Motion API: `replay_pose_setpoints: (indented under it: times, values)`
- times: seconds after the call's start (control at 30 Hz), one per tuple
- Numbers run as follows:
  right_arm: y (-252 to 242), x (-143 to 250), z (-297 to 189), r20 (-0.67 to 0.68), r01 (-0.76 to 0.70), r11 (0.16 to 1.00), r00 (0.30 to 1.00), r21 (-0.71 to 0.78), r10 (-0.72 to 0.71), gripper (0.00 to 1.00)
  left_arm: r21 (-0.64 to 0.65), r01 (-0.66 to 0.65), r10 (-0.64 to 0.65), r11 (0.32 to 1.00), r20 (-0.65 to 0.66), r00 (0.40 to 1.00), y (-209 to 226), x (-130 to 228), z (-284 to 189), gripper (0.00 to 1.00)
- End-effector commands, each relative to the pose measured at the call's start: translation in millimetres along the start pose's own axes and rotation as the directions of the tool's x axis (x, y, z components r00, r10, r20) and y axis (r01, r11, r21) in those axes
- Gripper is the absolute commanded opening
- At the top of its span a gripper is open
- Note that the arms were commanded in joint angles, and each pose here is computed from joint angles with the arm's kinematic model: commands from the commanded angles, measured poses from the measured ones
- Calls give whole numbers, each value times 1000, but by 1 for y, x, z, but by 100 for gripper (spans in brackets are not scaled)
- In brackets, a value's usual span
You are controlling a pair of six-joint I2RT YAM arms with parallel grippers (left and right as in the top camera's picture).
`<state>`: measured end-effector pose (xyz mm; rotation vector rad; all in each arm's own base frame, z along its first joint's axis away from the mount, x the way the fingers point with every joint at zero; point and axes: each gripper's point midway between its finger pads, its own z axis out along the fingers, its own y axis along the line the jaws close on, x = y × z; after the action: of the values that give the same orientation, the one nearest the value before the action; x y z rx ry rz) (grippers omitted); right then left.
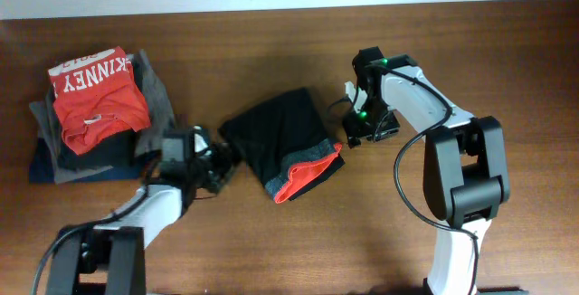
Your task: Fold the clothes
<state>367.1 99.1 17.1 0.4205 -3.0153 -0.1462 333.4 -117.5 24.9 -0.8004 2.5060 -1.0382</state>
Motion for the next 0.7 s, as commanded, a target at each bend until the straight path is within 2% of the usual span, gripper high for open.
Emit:
replay_pose_setpoints:
  times: [0.0,0.07,0.23,0.37,0.67]
  values:
    - [-2,2,6,-17,3,1000,1000,4,-3,64,-260,-14,66,965,193,979,68,-41,-13,99]
    - [-2,2,6,-17,3,1000,1000,4,-3,64,-255,-73,129,964,208,970,66,-51,-13,99]
    - [-2,2,6,-18,3,1000,1000,4,-3,64,-228,-104,156,968,227,961,63,-59,-4,99]
    - [-2,2,6,-18,3,1000,1000,4,-3,65,-136,-173,199,975,216,956,49,-62,10,99]
    - [-2,2,6,-18,3,1000,1000,4,-3,64,-24,-190,191,982,97,977,48,-48,46,96]
